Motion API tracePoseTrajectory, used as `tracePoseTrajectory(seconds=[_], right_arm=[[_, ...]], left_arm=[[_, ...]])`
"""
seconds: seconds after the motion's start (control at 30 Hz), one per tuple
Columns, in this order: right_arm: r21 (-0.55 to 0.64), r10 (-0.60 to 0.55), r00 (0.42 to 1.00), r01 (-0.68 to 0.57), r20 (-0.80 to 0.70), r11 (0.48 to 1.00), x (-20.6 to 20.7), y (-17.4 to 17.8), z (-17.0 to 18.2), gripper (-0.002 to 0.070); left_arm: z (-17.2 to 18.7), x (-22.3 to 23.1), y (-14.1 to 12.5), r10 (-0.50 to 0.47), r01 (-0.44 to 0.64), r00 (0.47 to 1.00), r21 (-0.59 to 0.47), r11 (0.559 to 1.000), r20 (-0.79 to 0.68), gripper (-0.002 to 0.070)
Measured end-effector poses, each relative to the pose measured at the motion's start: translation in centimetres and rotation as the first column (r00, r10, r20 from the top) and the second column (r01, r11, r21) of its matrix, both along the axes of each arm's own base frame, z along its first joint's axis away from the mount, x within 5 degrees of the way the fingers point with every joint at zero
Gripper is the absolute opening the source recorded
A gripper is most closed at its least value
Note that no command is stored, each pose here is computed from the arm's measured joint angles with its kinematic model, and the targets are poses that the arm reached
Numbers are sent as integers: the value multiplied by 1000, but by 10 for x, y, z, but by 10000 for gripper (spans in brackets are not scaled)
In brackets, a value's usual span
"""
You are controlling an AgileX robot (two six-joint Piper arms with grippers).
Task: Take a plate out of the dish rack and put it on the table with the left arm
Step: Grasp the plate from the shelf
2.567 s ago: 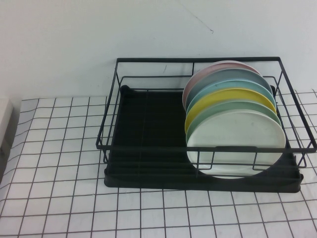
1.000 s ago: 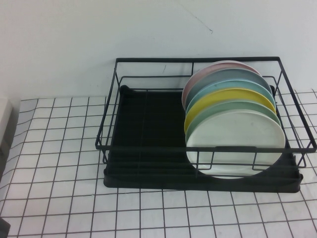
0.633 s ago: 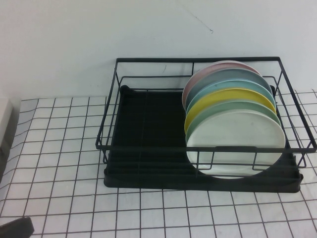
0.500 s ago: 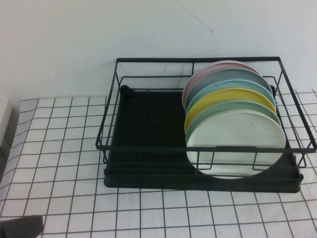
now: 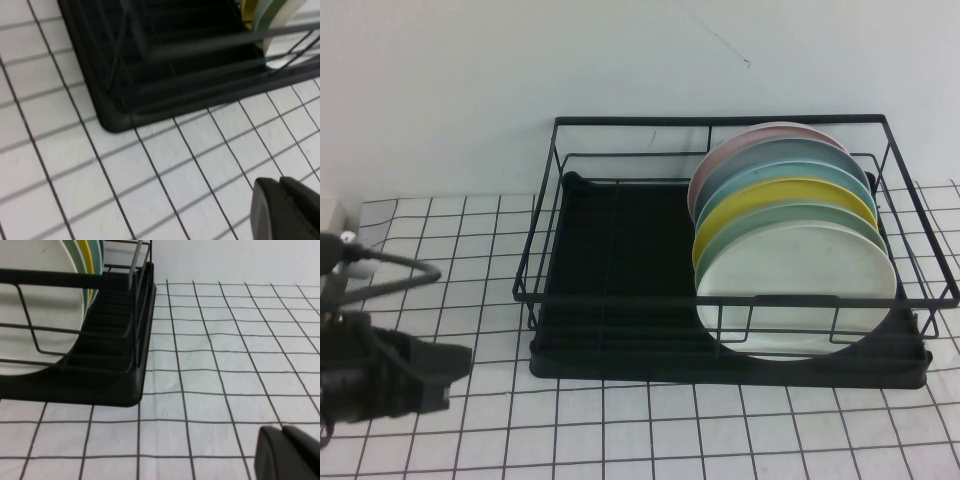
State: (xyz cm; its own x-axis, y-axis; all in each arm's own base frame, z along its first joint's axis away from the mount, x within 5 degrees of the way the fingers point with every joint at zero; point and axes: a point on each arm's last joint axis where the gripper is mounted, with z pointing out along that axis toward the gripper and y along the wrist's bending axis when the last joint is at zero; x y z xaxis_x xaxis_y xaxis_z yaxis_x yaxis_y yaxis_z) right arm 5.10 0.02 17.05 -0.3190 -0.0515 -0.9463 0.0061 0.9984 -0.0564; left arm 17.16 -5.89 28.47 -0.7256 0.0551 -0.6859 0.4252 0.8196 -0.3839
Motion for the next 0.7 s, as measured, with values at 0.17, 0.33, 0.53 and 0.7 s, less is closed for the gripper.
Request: tracePoseTrajectory(seconds=[0.17,0.33,0.53,0.7], right_arm=[[0,0,1000,0,0,1000,0,0,0,-1],[0,0,1000,0,0,1000,0,0,0,-1],[0,0,1000,0,0,1000,0,0,0,-1],[0,0,1000,0,0,1000,0,0,0,-1]], left_arm=[[11,35,-10,-85,84,996,27,996,29,-4],[20,62,-44,-237,234,971,67,970,41,-4],[21,89,-100,-438,424,898,170,889,50,-4],[23,101,-149,-598,557,797,277,783,84,-4]])
